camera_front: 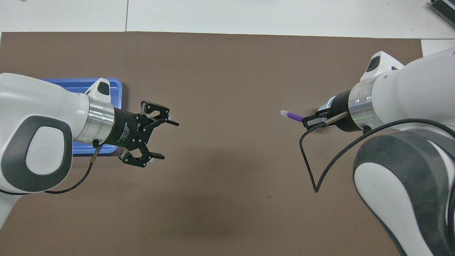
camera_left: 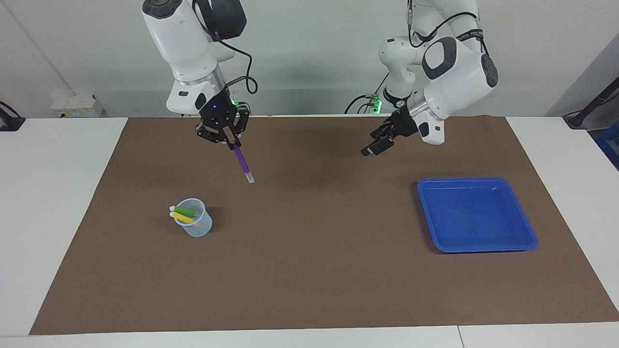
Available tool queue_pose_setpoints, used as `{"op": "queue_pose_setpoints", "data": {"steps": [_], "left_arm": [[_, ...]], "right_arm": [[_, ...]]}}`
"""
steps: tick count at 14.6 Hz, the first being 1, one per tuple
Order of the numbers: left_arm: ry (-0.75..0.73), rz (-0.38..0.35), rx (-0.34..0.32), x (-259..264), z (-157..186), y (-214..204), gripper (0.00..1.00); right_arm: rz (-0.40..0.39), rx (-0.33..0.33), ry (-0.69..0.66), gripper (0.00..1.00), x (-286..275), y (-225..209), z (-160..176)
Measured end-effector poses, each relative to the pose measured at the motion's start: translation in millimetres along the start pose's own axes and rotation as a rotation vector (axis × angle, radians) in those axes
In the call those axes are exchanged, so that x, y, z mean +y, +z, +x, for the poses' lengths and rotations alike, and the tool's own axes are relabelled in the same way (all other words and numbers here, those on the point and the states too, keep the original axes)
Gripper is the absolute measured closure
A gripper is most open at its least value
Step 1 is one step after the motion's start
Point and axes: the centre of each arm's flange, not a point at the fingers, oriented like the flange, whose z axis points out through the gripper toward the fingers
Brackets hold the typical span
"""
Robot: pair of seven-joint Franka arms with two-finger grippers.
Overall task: Right arm passes pens to left for tray arrangement
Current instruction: 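Carry the purple pen toward the left gripper while it approaches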
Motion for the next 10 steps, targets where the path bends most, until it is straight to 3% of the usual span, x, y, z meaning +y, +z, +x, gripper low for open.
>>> {"op": "queue_pose_setpoints", "data": {"steps": [6, 10], "left_arm": [[-0.127, -0.048, -0.105, 8, -22, 8, 0.04], [-0.218, -0.117, -0.196, 20, -54, 22, 0.12]], "right_arm": [[0.181, 0.011, 0.303, 0.82, -36, 0, 3], [0.219, 0.026, 0.448, 0.82, -87, 8, 2]]}}
